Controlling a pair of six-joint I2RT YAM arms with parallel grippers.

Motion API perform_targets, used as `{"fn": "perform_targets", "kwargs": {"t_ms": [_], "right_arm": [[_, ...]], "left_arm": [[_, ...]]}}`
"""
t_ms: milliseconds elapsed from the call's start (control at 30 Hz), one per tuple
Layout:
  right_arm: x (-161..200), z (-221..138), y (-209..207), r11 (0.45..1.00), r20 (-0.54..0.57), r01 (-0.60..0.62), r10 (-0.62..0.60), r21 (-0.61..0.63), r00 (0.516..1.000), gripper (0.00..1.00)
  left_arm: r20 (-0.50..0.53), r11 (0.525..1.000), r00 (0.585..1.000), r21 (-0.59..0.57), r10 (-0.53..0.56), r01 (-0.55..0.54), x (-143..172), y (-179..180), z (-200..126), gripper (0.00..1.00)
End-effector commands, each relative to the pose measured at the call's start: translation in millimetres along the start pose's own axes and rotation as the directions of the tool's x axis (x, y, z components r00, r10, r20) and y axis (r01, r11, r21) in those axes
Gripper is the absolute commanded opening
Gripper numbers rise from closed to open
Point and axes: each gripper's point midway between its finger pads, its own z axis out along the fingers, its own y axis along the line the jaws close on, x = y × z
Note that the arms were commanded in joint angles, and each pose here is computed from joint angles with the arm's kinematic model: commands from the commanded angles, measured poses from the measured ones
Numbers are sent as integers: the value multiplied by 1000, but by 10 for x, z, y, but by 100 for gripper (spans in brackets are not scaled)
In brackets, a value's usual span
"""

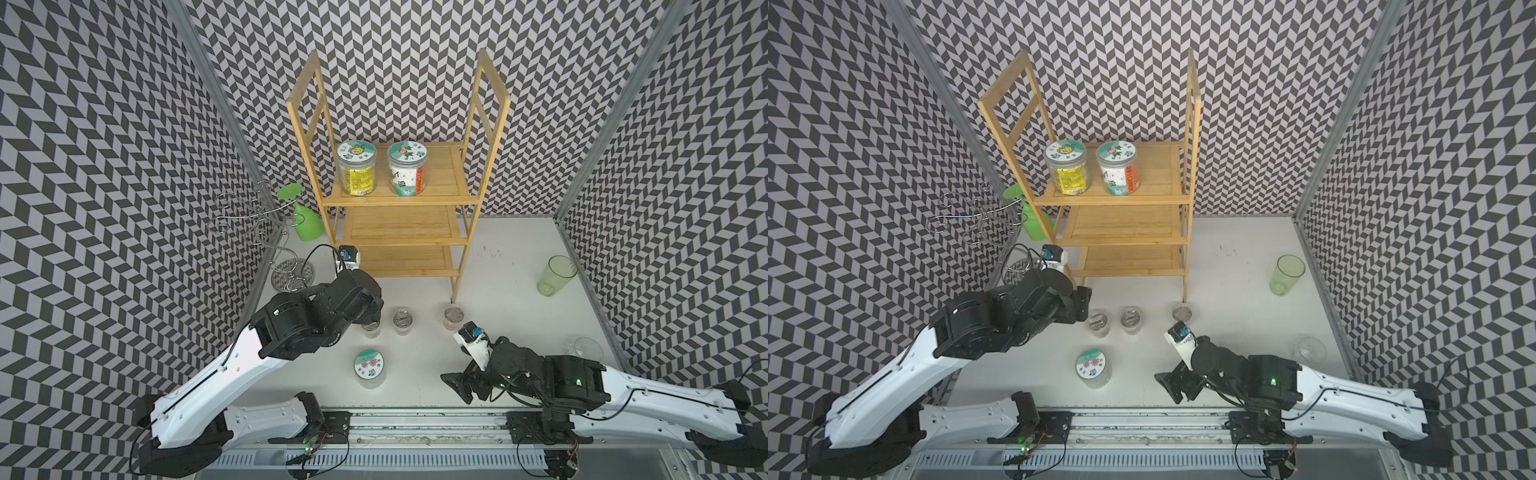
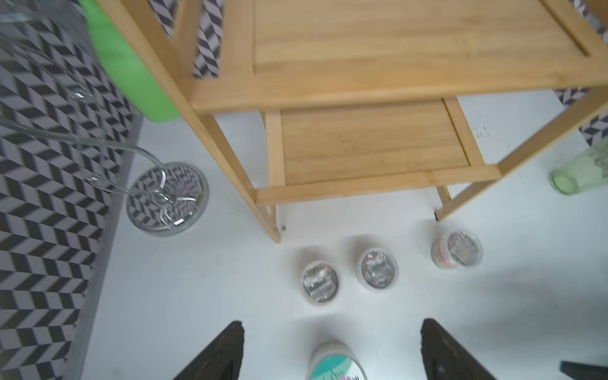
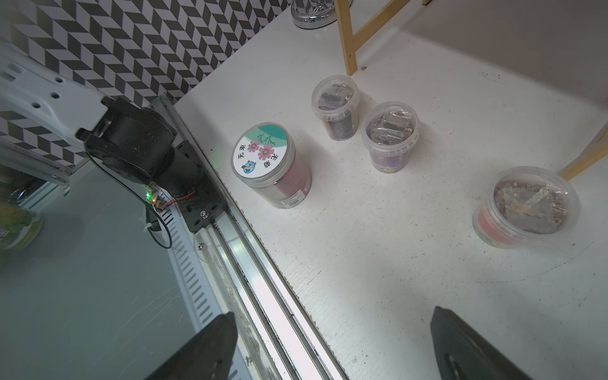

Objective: Place the seed container on the shelf
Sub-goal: Pick up the seed jar at the center of the board.

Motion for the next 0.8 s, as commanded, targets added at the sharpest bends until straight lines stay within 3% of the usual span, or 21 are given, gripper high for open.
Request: {"fn": "perform_targets", "kwargs": {"t_ms": [0,167,333,600,767], "right_arm": [[-121,-15,37,999,72,-32,32,0,997,97],[-56,15,50,999,69,-42,41,4,997,97],[-28,7,42,998,73,-58,57,8,996,97],[-10,-4,45,998,72,-61,60,11,996,97],[-1,-7,38,998,71,-63,62,19,996,97]], "left_arm": [[-219,995,976,88,-19,39,448,-127,46,85],[-403,995,913,46,-66,92,908,-139,298,92],[-513,992,851,-6,-112,127,1216,-2,497,94],[-636,996,769,3,-69,92,1525,-42,701,100],[-655,997,753,5,-58,81,1613,-35,745,100]]}}
